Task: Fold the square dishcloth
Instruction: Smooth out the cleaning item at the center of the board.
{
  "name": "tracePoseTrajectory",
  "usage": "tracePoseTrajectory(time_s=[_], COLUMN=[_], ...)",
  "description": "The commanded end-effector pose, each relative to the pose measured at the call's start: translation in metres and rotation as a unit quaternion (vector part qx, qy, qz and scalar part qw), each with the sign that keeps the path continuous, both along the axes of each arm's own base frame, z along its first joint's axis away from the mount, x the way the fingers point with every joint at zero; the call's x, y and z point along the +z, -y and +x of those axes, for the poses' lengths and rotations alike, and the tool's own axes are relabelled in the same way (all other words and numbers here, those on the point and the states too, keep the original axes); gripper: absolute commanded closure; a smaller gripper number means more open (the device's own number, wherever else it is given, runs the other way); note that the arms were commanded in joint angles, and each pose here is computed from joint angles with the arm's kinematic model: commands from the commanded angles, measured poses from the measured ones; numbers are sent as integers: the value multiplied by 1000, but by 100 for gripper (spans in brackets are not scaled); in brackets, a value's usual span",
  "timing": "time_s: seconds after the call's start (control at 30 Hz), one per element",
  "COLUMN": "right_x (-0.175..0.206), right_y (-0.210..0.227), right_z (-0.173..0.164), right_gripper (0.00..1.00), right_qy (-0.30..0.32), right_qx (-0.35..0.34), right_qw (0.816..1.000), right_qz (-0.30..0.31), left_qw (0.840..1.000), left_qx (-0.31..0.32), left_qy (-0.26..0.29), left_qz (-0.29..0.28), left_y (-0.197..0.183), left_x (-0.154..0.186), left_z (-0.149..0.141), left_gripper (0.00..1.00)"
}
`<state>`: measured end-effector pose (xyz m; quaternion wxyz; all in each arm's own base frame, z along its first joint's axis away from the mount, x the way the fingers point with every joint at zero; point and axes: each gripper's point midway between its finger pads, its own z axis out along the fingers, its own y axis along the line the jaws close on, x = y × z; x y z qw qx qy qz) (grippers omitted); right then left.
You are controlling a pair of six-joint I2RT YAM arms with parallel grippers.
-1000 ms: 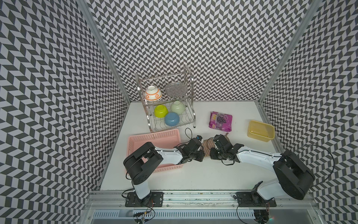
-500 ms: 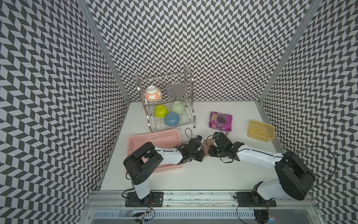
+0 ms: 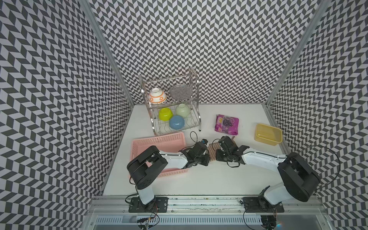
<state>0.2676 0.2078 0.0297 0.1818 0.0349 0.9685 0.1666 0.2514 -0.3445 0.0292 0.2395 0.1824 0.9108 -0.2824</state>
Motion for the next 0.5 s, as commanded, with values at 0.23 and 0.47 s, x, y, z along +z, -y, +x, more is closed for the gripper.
tracePoseTrajectory(time_s=[0.23, 0.47], right_x=[0, 5], right_y=[31, 53], right_z=[9, 17], right_gripper=[83, 83], right_qy=[18, 27], right_qx=[-38, -58], right_qw=[999, 998], right_qz=[-12, -10], left_qw=[1000, 1000], left_qx=[9, 12], left_qy=[2, -2], left_qz=[14, 20], left_y=[-8, -11], left_x=[-8, -12], left_z=[4, 5], left_gripper=[84, 84])
